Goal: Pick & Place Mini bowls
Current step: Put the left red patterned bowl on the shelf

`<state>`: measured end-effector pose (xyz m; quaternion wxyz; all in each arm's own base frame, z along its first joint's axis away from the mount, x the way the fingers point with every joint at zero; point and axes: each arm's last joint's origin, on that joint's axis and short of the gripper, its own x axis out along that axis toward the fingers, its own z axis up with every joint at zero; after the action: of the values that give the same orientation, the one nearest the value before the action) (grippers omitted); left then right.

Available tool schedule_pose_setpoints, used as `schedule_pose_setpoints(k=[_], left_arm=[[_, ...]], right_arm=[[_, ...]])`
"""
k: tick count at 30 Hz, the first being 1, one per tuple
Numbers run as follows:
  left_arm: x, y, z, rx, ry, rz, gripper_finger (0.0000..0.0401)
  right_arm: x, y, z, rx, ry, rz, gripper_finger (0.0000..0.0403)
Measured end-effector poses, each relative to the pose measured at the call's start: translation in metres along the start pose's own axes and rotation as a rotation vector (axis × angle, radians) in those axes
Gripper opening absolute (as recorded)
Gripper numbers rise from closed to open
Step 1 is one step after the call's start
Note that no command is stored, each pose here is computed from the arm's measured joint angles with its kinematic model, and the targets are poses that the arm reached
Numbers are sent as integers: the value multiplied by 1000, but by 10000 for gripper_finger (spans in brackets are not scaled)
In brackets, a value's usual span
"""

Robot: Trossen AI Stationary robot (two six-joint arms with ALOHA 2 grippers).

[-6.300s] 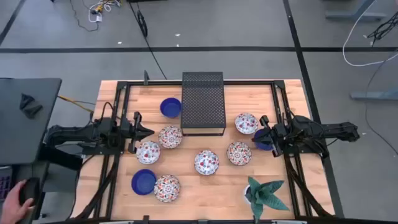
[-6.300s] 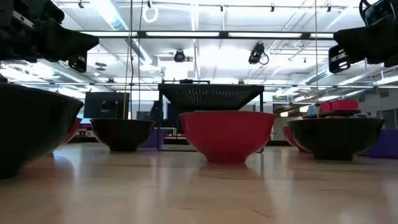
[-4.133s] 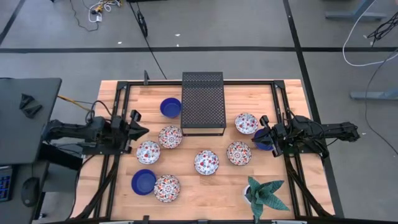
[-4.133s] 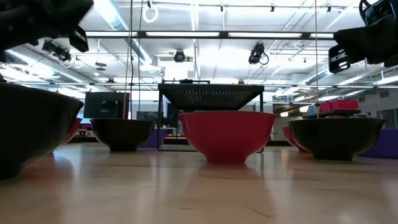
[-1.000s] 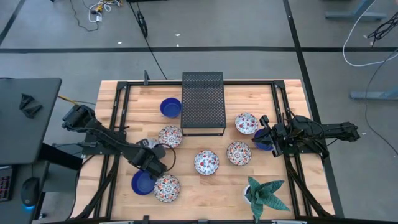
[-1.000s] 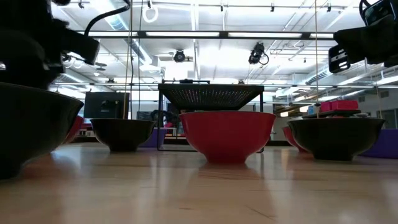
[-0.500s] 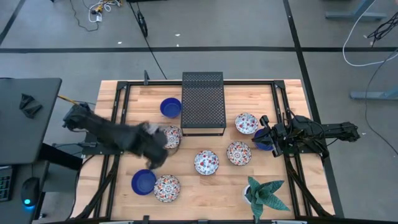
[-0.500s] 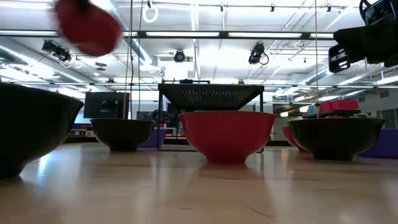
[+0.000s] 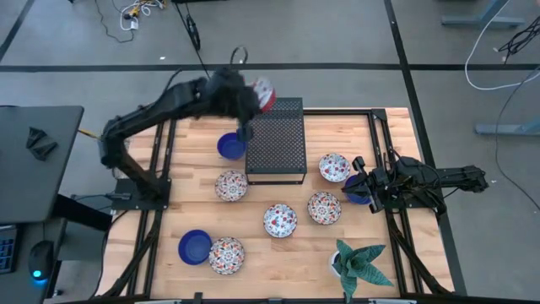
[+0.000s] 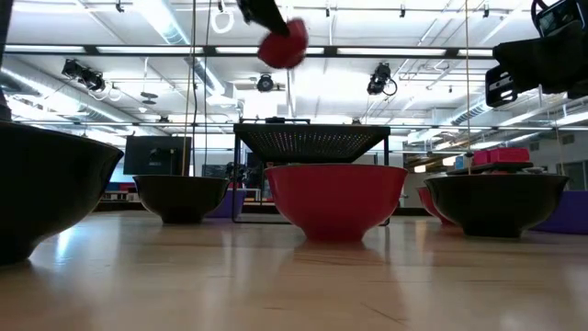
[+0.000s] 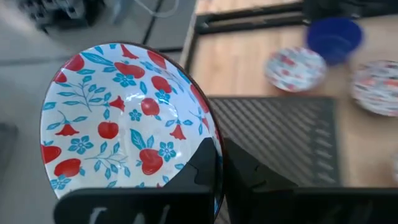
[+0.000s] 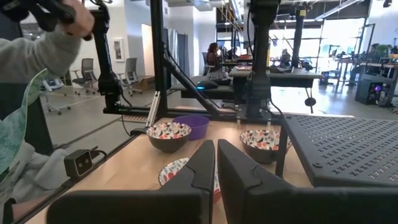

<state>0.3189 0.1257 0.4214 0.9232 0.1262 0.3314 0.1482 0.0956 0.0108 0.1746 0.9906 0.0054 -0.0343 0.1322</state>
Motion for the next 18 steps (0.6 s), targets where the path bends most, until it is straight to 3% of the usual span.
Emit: schedule_pose_setpoints(k=[5,9,15,18], left_arm=[[53,28,-19,67,55,-13,11],[89,34,-39,90,171,-29,16],[121,34,-56,137,315,51,23],[126,31,-60,141,355,31,19]], right_arm=[[0,0,0,0,1,0,23],[0,0,0,0,1,0,23],[0,0,0,0,1,0,23],[0,0,0,0,1,0,23]])
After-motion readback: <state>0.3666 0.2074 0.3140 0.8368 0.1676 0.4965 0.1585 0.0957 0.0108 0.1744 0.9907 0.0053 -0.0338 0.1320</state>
